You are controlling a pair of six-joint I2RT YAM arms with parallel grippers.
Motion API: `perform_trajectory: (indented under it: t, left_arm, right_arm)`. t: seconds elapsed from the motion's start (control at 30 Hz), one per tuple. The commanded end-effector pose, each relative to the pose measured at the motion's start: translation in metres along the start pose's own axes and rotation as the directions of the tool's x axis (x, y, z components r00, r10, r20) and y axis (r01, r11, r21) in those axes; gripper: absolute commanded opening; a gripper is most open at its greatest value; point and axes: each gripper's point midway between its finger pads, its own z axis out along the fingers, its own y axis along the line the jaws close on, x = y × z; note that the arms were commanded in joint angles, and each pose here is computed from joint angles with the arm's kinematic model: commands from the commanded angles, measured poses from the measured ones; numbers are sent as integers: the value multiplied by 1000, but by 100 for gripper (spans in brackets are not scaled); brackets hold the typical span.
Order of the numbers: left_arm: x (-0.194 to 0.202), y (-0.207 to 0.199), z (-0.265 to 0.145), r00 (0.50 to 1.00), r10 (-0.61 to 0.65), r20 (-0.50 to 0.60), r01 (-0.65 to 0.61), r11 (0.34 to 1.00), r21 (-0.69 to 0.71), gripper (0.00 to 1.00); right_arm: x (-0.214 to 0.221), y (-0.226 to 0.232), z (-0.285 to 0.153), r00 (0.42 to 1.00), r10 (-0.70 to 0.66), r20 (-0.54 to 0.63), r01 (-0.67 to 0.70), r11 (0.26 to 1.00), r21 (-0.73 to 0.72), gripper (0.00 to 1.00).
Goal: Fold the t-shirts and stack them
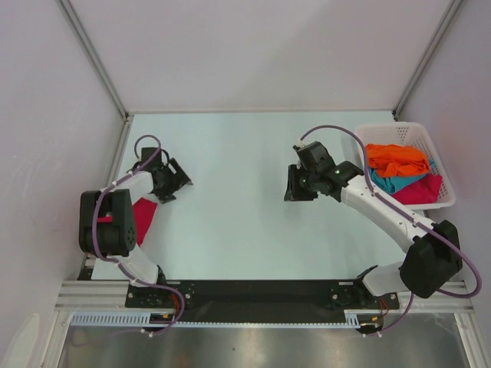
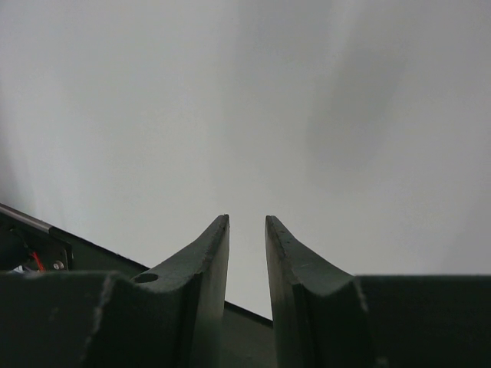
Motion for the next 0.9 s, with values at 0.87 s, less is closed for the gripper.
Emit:
perform_trajectory:
  t: [0.87]
  left_arm:
    - [-11, 129, -60, 969, -214, 122, 244, 906, -347, 86]
  right_arm:
    - [1, -19, -8, 998, -3, 62, 6, 999, -54, 31]
